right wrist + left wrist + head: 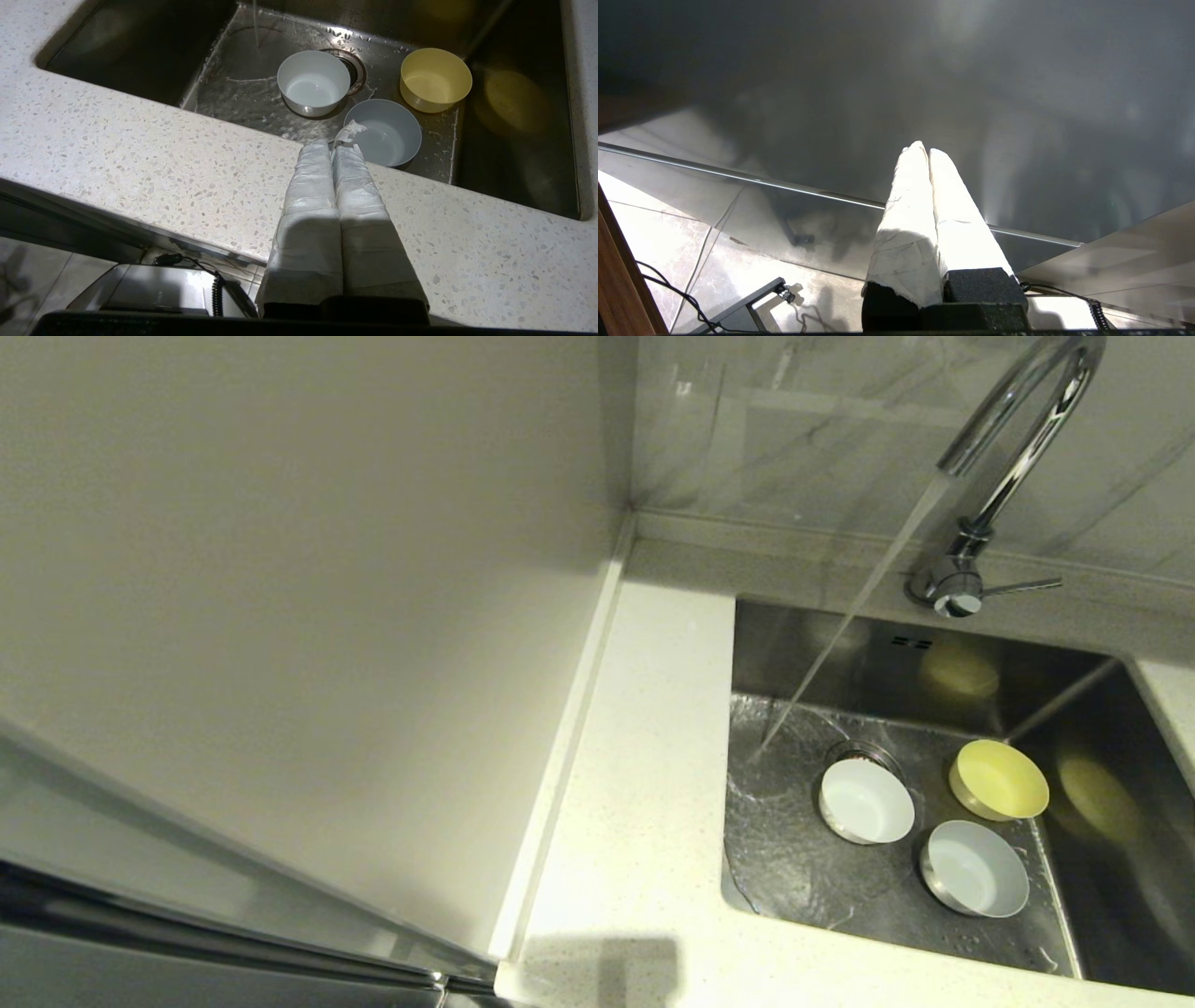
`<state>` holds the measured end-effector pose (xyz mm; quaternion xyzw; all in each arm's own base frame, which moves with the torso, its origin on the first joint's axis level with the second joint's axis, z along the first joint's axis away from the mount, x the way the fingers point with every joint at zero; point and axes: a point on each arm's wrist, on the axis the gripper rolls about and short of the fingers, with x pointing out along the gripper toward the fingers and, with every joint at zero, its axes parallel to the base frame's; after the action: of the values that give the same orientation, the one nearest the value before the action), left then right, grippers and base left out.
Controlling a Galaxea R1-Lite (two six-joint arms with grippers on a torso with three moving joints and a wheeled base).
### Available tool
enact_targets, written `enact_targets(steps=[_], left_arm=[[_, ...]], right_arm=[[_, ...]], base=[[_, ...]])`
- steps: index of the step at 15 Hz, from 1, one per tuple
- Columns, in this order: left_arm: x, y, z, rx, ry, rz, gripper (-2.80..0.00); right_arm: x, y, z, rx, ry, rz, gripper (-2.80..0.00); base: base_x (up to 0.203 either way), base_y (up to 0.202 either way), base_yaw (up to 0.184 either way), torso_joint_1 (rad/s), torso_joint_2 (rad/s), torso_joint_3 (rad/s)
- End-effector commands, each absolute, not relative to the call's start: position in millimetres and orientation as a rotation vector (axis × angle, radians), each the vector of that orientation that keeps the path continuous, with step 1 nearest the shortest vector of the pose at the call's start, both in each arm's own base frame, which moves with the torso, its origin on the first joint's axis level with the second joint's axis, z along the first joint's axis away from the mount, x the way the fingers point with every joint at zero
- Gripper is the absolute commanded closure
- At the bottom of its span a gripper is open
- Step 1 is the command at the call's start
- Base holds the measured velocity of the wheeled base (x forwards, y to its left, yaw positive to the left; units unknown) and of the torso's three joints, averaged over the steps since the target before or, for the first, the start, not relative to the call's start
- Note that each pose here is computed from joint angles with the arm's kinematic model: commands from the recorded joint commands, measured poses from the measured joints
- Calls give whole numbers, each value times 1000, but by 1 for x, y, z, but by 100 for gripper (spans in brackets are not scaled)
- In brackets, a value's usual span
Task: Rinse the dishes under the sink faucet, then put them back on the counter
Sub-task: Wait for the water to rinse the bowl
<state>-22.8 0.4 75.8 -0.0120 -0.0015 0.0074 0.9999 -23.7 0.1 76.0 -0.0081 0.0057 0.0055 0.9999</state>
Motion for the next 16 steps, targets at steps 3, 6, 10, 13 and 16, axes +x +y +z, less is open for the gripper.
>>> enact_targets(steps=[3, 6, 10, 13, 16], left_arm=[[-23, 0, 76, -25, -6, 14, 0], [-23, 0, 76, -23, -6, 15, 0], [-23, 0, 76, -25, -6, 15, 0], [-23, 0, 76, -24, -6, 14, 0], [-23, 0, 76, -25, -6, 15, 0]], right_arm=[[-24, 0, 76, -17, 14, 12, 0], [-24, 0, 76, -17, 12, 12, 0], [-24, 0, 76, -17, 14, 11, 0], [-24, 0, 76, -17, 14, 12, 0], [-24, 0, 76, -17, 13, 12, 0]], base=[[0, 0, 0, 0, 0, 0], [0, 0, 0, 0, 0, 0], [0, 0, 0, 0, 0, 0], [0, 0, 0, 0, 0, 0], [0, 0, 0, 0, 0, 0]])
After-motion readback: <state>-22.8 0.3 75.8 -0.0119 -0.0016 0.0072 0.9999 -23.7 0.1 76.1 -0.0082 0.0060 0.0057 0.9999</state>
